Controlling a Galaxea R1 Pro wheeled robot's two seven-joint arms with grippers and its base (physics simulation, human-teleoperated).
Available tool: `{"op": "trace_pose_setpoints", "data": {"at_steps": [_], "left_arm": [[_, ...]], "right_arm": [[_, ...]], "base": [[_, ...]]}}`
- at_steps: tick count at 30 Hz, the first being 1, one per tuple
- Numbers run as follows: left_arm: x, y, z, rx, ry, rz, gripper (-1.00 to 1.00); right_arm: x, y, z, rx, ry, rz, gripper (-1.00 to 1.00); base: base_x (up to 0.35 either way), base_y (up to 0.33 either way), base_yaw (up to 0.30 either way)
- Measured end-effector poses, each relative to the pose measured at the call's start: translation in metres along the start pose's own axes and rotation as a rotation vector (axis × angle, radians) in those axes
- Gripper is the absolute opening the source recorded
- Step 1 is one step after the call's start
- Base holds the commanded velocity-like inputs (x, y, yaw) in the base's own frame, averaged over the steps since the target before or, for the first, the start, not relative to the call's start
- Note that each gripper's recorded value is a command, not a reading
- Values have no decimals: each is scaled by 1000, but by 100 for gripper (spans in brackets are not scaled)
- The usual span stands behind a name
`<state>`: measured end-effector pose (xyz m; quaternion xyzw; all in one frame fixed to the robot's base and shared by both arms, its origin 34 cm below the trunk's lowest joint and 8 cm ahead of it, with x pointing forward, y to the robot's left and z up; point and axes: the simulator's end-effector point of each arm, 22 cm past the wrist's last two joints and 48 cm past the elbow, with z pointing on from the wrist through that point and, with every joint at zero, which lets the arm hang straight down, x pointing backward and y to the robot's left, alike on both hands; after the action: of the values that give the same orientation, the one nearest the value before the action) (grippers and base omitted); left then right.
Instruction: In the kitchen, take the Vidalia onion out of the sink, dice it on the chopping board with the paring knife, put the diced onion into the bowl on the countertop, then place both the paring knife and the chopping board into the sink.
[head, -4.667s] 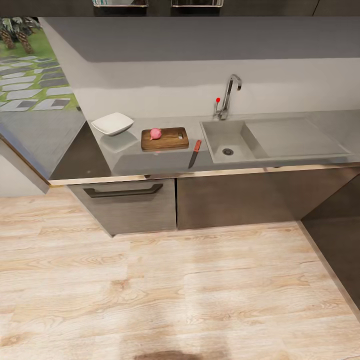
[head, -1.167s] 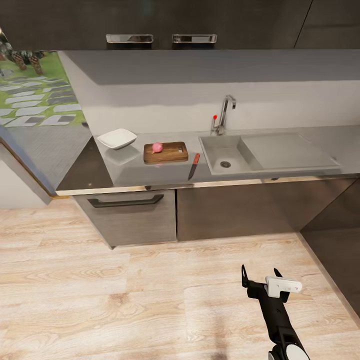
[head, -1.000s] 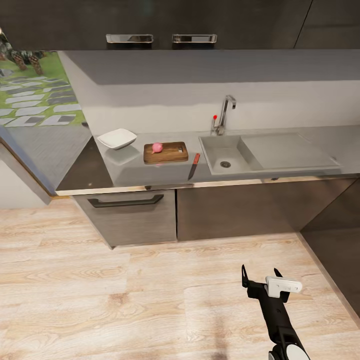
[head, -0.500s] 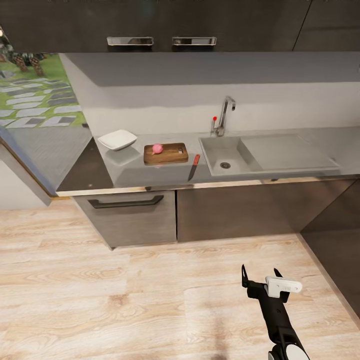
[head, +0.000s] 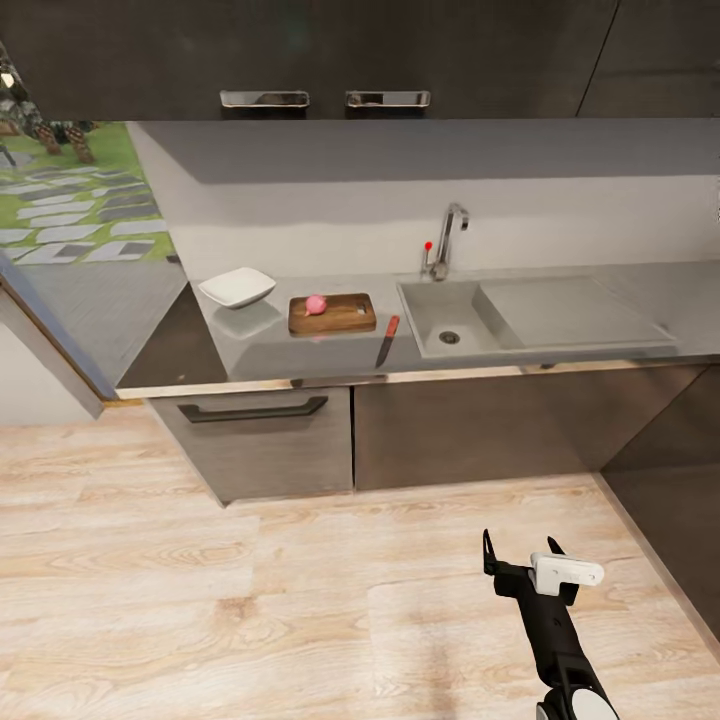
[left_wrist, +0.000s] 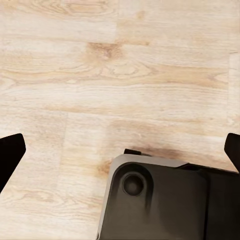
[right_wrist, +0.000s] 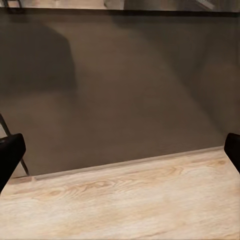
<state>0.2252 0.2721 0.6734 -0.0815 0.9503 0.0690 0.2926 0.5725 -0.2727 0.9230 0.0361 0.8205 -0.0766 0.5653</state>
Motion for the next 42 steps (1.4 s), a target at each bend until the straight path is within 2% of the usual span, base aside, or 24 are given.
{"op": "trace_pose_setpoints", "data": {"at_steps": [42], "left_arm": [[-19, -2, 4, 5, -59, -9, 100]], "right_arm": [[-29, -1, -7, 0, -64, 11, 100]], "base": [[0, 0, 0]]}}
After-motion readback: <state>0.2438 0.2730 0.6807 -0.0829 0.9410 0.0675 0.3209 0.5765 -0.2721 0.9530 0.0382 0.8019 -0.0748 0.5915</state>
